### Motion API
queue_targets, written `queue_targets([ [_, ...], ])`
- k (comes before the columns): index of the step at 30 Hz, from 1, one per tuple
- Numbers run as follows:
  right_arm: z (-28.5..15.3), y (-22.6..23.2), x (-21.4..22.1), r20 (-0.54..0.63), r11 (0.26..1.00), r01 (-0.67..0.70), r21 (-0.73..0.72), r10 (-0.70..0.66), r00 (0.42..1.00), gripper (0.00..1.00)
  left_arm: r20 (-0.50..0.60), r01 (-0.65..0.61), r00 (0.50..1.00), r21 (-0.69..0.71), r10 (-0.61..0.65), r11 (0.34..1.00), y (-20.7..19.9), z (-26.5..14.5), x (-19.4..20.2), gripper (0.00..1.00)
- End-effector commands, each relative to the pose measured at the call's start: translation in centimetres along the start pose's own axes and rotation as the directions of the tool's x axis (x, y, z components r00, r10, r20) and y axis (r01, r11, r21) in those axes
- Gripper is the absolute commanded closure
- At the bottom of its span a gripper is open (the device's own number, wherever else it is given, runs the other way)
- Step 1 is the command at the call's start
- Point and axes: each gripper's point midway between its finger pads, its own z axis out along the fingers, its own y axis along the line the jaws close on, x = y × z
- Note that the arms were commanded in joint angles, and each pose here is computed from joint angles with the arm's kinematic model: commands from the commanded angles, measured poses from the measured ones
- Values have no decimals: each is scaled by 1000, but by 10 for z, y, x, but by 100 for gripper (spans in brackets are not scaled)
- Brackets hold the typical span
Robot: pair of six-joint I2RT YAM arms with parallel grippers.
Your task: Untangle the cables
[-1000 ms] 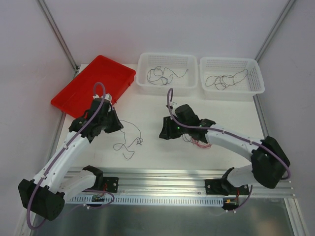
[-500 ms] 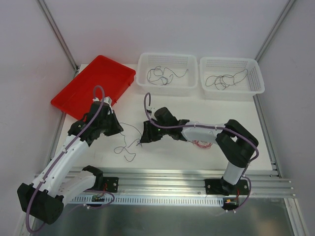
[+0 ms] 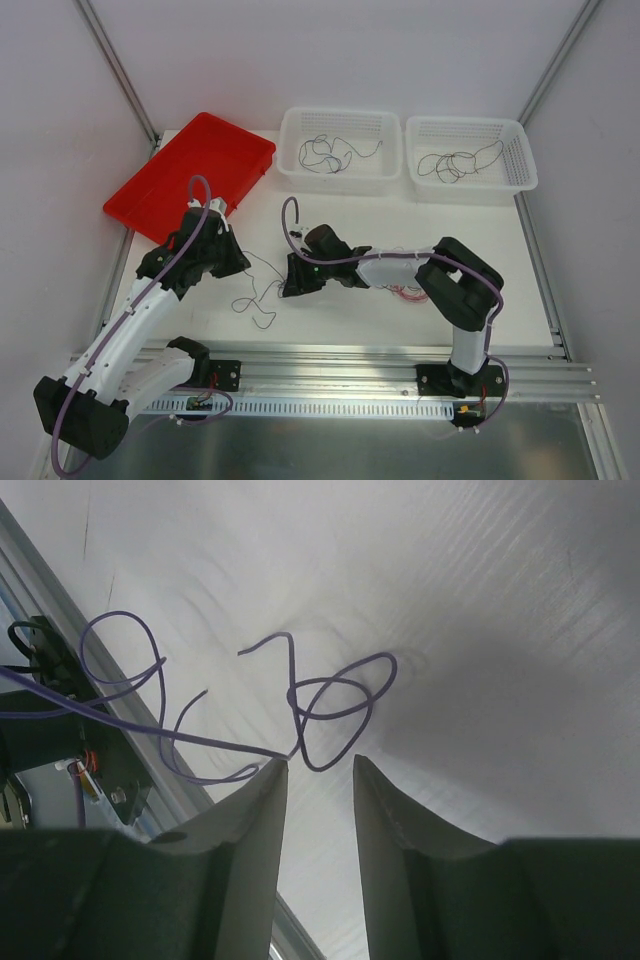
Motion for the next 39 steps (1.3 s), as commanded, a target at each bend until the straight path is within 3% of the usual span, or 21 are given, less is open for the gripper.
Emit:
queue_targets([
  [1,2,19,-25,69,999,31,-42,-28,997,64,-10,23,1000,35,-23,999,-6,-4,3,100],
  [11,-1,22,-30,111,997,53,-61,-46,993,73,-19,29,999,46,-28,999,-8,-4,5,100],
  [16,3,20,-34,125,996,63,-59,-55,991,64,-29,35,999,51,-33,998,-8,-4,8,100],
  [21,8,21,-38,130,995,75,-58,-67,989,62,-31,37,999,58,-36,998,-9,-5,8,100],
  [24,11,22,-36,122,995,79,-69,-70,990,71,-31,36,999,58,-34,998,-9,-5,9,100],
  [25,9,23,-36,124,994,81,-69,-72,990,80,-24,31,999,54,-30,998,-8,-5,7,100],
  [29,-7,14,-36,138,997,79,-28,-74,988,99,17,2,1000,26,-2,1000,-3,-8,-1,100],
  [34,-51,-26,-35,171,998,-11,61,0,985,99,93,-34,995,-51,39,998,6,-15,-21,100],
  [39,-115,-42,-51,294,978,-79,192,19,955,99,71,-21,997,-20,23,1000,-5,-14,-24,100],
])
